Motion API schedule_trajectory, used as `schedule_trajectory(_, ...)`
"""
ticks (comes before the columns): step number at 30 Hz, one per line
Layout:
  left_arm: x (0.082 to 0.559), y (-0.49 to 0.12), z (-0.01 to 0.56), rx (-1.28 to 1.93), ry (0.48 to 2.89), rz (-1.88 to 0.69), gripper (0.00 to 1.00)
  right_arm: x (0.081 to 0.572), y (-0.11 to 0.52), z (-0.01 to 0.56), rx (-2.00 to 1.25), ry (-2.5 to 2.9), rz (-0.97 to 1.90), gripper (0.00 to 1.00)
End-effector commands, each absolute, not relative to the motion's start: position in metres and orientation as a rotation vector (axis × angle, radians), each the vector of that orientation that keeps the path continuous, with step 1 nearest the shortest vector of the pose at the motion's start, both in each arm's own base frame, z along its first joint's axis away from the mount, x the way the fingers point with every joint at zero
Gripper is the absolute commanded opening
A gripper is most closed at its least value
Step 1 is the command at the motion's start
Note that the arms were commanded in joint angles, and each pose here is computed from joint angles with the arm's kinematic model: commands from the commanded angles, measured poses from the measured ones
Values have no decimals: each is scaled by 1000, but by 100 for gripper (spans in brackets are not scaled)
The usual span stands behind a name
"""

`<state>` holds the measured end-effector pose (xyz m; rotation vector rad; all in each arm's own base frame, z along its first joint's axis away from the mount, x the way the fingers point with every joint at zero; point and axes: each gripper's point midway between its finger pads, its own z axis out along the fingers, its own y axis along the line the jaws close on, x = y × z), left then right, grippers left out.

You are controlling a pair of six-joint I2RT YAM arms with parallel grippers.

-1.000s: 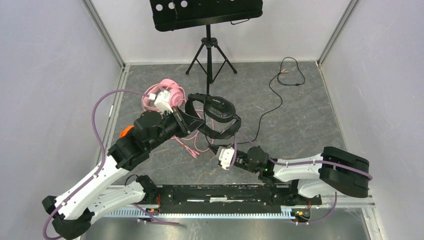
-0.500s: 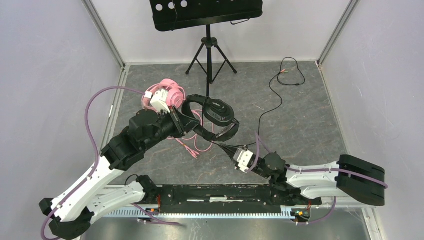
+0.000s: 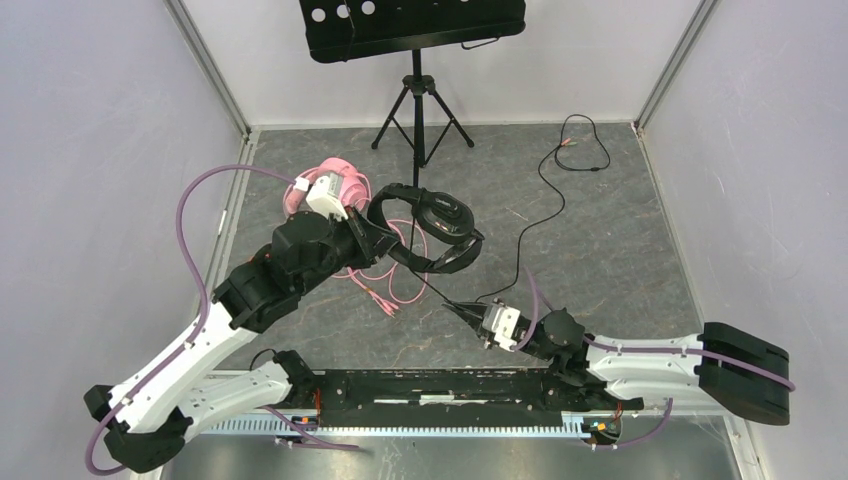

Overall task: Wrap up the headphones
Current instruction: Wrap the headphones around the headphones.

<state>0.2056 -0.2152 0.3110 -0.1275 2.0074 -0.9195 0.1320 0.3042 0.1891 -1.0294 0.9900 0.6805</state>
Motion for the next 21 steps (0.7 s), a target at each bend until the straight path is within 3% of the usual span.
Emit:
schedule_trajectory(1, 221, -204, 375, -185, 1791, -941, 2, 118, 304, 173, -1101, 1010, 738, 0)
schedule_trajectory(14, 239, -202, 378, -224, 1763, -875, 2, 107, 312, 165, -1171, 1030, 799, 0)
schedule_trajectory(21, 209, -220, 376, -66, 1831, -1013, 2, 141, 286, 167, -1006, 1110, 619, 0)
